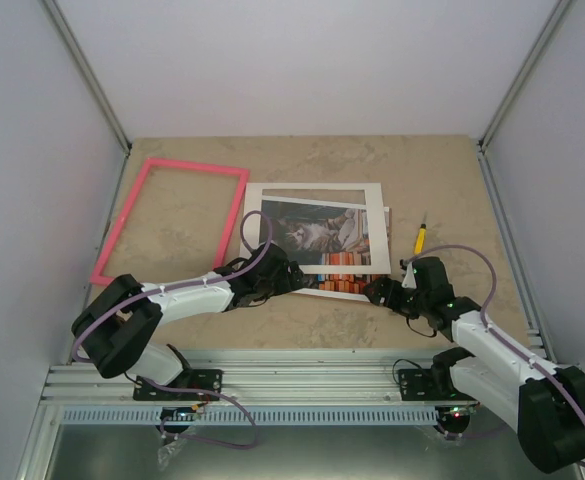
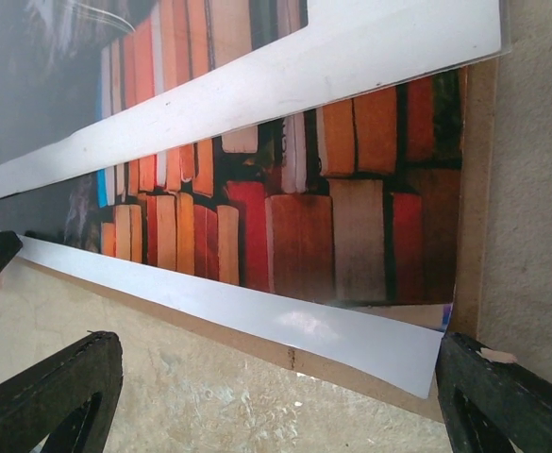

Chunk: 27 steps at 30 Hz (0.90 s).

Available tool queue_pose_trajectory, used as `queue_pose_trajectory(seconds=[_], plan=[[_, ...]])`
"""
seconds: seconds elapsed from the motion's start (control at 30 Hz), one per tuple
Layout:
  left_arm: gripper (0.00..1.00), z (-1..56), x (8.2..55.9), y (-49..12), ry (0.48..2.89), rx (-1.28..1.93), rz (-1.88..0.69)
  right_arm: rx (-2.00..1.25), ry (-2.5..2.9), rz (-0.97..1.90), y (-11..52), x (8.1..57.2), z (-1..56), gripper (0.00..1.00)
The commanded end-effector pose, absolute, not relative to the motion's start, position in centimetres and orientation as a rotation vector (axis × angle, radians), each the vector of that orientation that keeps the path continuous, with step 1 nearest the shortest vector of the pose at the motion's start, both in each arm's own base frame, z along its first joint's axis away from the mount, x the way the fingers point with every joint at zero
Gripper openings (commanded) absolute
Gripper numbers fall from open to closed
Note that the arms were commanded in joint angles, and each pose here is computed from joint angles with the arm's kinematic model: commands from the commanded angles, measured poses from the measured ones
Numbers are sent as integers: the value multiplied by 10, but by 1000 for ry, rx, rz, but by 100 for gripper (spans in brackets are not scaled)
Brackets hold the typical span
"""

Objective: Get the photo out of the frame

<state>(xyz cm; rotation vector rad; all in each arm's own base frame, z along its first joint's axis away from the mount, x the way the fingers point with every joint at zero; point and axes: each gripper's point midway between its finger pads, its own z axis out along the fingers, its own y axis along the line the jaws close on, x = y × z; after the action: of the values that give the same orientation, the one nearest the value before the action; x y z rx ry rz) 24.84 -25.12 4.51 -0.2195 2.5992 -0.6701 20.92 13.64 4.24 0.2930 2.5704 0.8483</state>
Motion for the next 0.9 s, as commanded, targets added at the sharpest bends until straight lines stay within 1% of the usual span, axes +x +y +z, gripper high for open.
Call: queue_pose_trajectory(seconds=[0.0, 0.17, 0.5, 0.67, 0.87], plan=[[99, 39, 238, -249, 2639, -215, -681, 315, 2563, 908, 141, 206, 39, 90], [99, 38, 237, -251, 2642, -212, -694, 348, 2511, 976, 145, 210, 46, 88], [99, 40, 236, -249, 2635, -219, -699, 505, 2499, 986, 135, 209, 39, 86], [99, 41, 236, -247, 2631, -222, -692, 538, 2510, 926, 126, 209, 39, 86], [99, 40, 236, -250, 2634, -224, -704, 533, 2524, 969, 131, 206, 34, 86]])
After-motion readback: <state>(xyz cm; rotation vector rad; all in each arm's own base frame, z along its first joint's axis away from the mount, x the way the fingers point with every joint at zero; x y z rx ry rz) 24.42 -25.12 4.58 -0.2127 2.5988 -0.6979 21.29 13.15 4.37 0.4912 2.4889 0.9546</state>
